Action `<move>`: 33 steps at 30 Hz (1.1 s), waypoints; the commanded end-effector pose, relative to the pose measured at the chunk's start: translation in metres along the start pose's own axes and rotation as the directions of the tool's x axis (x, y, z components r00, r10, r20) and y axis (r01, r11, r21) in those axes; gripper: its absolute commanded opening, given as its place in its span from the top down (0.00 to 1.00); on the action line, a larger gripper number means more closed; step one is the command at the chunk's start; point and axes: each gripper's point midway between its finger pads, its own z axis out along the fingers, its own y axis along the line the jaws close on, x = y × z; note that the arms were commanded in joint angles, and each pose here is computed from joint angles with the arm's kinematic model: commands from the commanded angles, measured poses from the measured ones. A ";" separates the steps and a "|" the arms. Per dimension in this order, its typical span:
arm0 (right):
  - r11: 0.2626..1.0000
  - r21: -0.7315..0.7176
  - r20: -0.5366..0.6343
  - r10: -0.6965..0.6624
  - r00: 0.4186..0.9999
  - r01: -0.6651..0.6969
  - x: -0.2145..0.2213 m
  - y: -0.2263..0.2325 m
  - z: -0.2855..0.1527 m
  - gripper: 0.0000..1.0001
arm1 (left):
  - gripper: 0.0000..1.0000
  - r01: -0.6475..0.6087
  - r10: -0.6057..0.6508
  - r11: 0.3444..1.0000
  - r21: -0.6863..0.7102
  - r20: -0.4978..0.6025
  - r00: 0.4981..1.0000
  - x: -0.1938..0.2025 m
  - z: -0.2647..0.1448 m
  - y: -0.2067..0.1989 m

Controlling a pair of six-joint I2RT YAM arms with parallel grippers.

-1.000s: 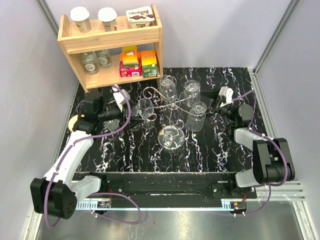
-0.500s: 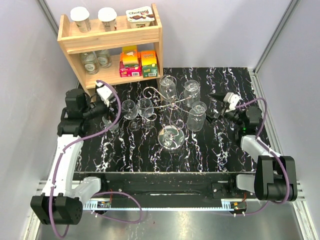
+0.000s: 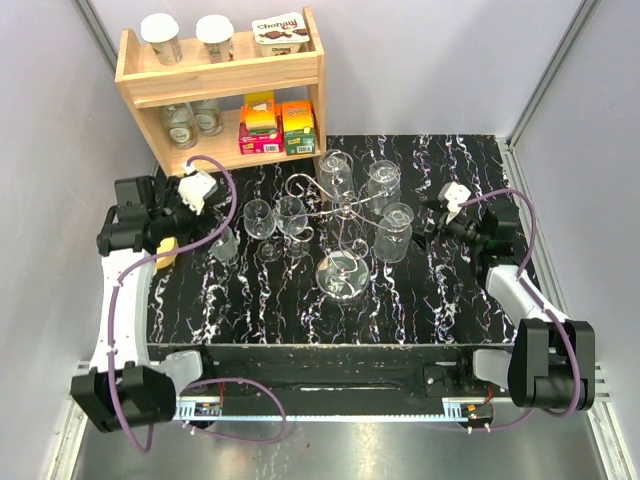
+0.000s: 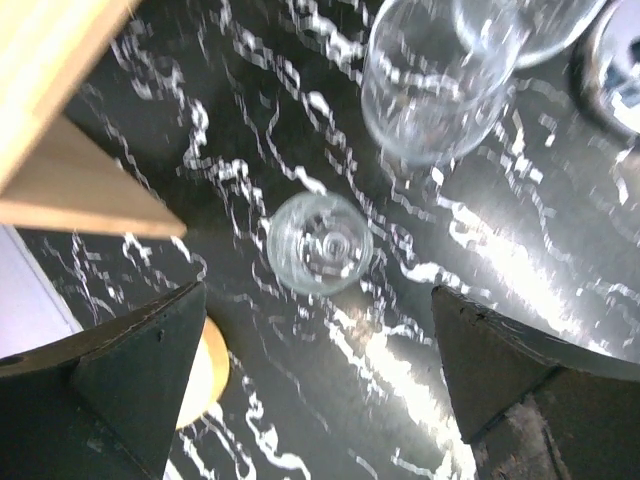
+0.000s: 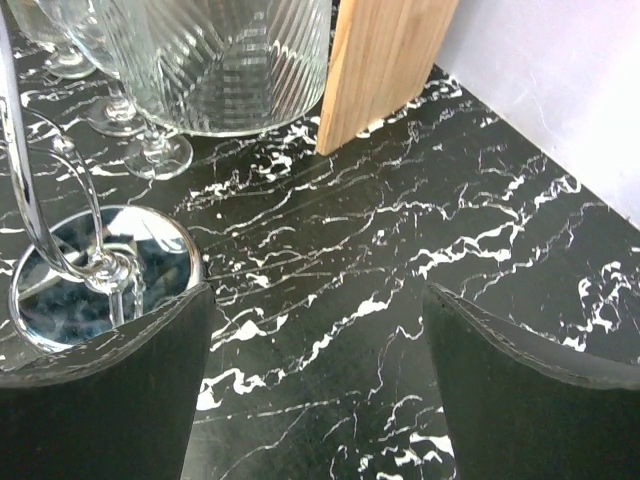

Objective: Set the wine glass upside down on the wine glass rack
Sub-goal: Pick up the wine glass at the center of the board.

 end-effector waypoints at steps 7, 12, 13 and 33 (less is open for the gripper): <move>0.996 0.071 -0.079 0.060 0.995 -0.054 0.008 -0.010 -0.009 0.20 | 0.06 -0.115 0.144 0.987 0.110 -0.310 0.940 0.081 0.020 0.018; 0.995 0.057 -0.126 0.087 0.988 -0.081 0.017 -0.005 -0.012 0.22 | 0.06 -0.166 0.212 0.972 0.166 -0.320 0.923 0.083 0.029 0.015; 0.995 0.053 -0.131 0.085 0.988 -0.079 0.018 -0.004 -0.012 0.23 | 0.06 -0.182 0.233 0.967 0.180 -0.326 0.916 0.084 0.031 0.012; 0.992 0.084 -0.188 0.108 0.976 -0.094 0.022 -0.006 -0.018 0.25 | 0.18 -0.227 0.344 0.919 0.321 -0.377 0.860 0.104 0.072 -0.005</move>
